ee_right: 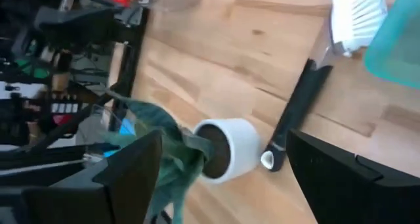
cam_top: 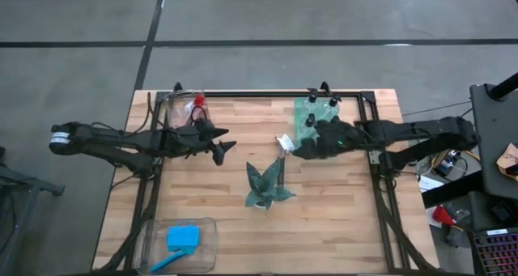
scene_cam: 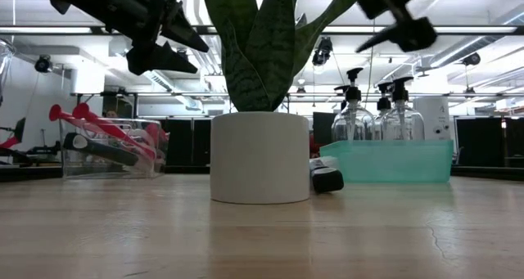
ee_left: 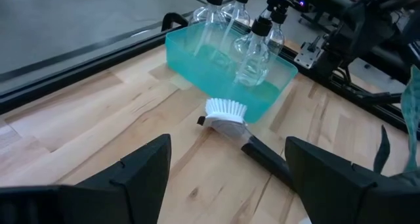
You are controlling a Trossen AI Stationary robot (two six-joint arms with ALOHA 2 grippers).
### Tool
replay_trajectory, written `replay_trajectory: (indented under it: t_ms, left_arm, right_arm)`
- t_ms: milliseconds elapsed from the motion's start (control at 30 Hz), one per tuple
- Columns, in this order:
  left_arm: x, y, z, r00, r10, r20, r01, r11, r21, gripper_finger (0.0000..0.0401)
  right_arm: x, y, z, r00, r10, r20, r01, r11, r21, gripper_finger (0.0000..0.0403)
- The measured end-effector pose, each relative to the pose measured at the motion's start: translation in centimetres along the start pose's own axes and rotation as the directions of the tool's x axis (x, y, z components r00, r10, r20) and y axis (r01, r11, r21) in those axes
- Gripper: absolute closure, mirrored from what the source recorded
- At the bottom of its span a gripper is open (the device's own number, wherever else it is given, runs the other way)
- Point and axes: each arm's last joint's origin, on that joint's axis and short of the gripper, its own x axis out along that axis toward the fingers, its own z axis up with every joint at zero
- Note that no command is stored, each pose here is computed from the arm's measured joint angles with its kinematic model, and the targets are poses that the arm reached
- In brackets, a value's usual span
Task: Pick & Place Kitchen Sink Supplies
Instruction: Put the black dish brush into the top transparent bin
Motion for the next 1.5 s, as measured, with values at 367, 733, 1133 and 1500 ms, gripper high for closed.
replay_trajectory:
  t_ms: [367, 733, 1133, 1500]
  left_arm:
    - [-0.2, -0.3, -0.4, 1.000, -0.008, -0.029, 0.009, 0.999, 0.034, 0.0112]
    - [-0.2, -0.2, -0.7, 0.999, -0.002, -0.050, 0.004, 0.999, 0.045, 0.0112]
    - [-0.2, -0.3, -0.7, 0.998, -0.010, -0.054, 0.012, 0.999, 0.037, 0.0112]
    - [-0.2, -0.3, -0.7, 0.998, -0.011, -0.054, 0.013, 0.999, 0.037, 0.0112]
  right_arm:
    - [3.1, 2.8, 5.8, 0.963, -0.258, -0.080, 0.261, 0.965, 0.029, 0.0085]
    - [8.5, 2.2, 6.1, 0.902, -0.355, -0.245, 0.363, 0.932, -0.014, 0.0090]
    - [11.8, 0.8, 5.8, 0.855, -0.441, -0.272, 0.460, 0.888, 0.006, 0.0098]
    - [15.6, -1.2, 5.0, 0.789, -0.513, -0.339, 0.530, 0.847, -0.047, 0.0097]
